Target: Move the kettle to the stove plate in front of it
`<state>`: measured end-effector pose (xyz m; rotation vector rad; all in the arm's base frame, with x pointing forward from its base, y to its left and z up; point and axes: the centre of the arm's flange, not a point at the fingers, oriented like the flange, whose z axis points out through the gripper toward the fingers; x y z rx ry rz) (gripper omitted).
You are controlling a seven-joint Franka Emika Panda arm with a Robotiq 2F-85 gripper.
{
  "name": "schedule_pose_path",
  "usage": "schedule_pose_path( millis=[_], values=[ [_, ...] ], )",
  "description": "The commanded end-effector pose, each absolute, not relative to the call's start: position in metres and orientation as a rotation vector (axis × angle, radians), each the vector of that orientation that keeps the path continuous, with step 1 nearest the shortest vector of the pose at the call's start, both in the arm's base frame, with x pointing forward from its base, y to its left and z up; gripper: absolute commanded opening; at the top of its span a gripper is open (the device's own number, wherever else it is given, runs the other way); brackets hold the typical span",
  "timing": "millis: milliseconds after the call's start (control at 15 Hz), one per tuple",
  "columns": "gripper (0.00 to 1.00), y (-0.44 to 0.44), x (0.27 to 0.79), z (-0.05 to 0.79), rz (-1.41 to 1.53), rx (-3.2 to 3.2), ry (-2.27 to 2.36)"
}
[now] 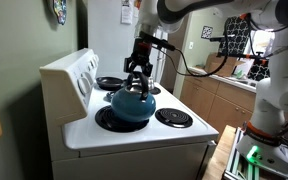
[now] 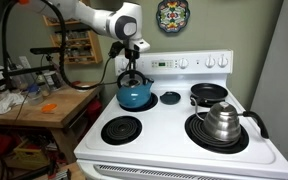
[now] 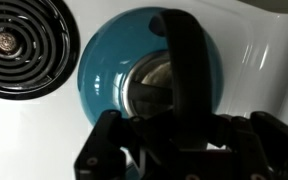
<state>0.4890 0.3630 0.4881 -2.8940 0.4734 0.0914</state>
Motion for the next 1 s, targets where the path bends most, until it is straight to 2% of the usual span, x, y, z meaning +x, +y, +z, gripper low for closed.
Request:
schedule_pose_path(
  millis=[0,467,533,600,933],
  values=[
    [0.0,0.339,0.447,0.516,0.04,-2.91,0.484],
    [0.0,0.29,0.401,0.511,-0.027,-2.918,0.471],
    [0.0,0.287,0.398,0.511,-0.032,-2.912,0.476],
    [0.0,0.309,0.422,0.497,0.032,-2.954,0.483],
    [0.0,0.297,0.411,0.497,0.01,-2.954,0.489]
  ],
)
